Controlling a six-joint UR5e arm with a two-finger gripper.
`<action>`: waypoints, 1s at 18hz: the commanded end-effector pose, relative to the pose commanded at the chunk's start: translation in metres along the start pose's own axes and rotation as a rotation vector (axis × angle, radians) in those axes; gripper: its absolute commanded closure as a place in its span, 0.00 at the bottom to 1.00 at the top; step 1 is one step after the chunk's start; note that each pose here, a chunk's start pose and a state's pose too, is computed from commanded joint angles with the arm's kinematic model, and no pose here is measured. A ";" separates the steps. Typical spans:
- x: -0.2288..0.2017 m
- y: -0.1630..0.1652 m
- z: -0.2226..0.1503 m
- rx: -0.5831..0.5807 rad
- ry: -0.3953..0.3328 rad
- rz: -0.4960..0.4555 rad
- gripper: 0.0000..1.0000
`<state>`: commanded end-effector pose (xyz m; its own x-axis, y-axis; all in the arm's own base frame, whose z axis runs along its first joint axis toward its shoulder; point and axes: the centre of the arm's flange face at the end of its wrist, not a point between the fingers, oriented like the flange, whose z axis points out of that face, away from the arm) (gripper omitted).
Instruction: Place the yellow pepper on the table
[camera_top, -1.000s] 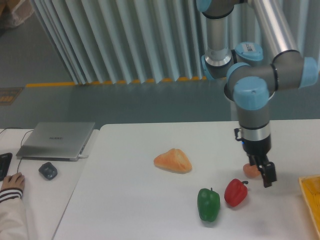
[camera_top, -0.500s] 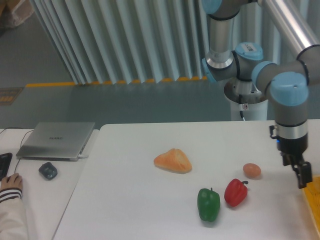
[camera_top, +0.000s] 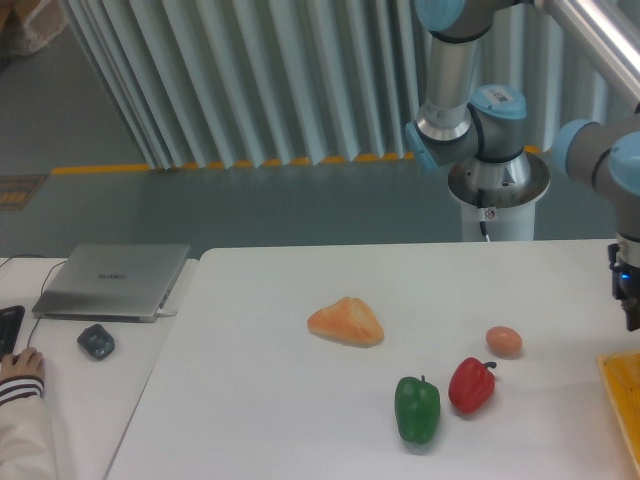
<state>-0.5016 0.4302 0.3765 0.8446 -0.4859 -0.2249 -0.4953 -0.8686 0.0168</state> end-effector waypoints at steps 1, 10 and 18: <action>-0.003 0.011 0.002 0.026 0.001 -0.022 0.00; -0.032 0.067 0.027 0.064 -0.030 -0.123 0.00; -0.047 0.089 0.056 0.039 -0.020 -0.149 0.00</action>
<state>-0.5965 0.3813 0.3341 0.9054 -0.3492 -0.2413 -0.3722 -0.9265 -0.0558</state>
